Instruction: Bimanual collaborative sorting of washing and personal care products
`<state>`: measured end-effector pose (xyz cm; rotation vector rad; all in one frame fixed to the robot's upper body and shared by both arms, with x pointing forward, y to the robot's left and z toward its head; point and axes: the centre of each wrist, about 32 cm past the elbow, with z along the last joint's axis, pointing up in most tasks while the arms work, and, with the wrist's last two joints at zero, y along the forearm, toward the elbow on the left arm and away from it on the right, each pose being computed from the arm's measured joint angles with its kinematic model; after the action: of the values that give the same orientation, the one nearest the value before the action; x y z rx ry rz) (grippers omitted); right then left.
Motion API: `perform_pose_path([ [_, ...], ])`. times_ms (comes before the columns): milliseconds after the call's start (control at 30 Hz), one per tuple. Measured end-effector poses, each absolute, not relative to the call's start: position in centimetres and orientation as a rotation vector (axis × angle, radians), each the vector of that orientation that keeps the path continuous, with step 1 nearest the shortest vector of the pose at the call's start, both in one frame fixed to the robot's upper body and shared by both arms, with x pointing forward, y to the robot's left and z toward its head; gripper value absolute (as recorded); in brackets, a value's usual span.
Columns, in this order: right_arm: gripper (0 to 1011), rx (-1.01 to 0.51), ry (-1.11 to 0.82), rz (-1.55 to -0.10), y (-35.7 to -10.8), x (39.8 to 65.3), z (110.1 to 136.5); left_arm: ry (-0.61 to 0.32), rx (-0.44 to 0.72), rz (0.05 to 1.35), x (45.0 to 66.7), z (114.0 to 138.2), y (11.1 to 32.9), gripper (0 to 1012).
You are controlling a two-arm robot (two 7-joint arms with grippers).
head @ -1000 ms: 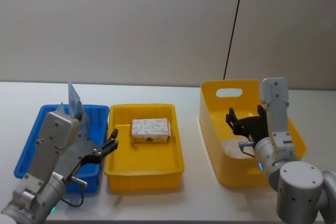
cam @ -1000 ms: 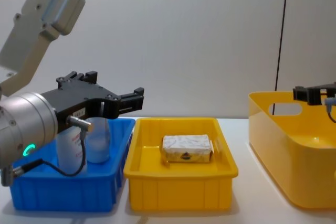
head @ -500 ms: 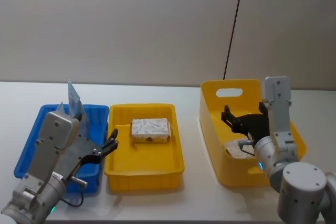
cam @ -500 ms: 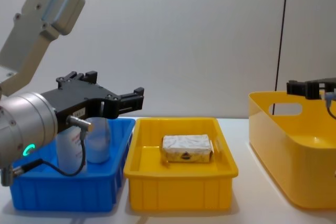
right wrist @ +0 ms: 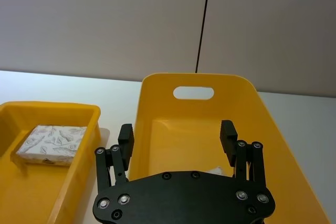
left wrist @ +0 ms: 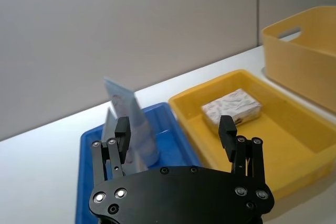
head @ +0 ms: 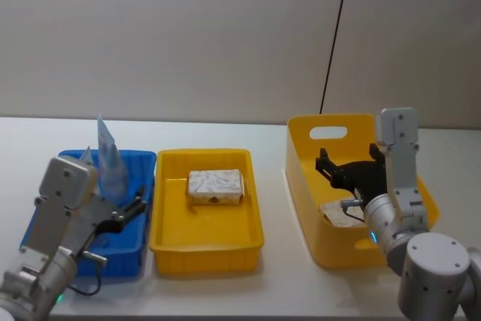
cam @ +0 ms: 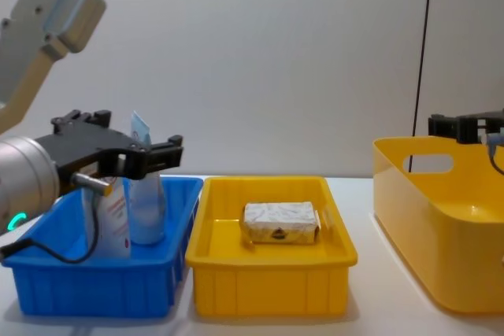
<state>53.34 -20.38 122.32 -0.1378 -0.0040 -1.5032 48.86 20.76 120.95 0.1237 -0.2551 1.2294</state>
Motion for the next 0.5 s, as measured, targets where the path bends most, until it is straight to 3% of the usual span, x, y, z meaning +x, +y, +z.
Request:
perform_pose_path([
  [500,1004,-0.131,-0.004,-1.5,-20.4,53.3,122.4,-0.163,0.161,1.318,50.8,121.2,22.6,1002],
])
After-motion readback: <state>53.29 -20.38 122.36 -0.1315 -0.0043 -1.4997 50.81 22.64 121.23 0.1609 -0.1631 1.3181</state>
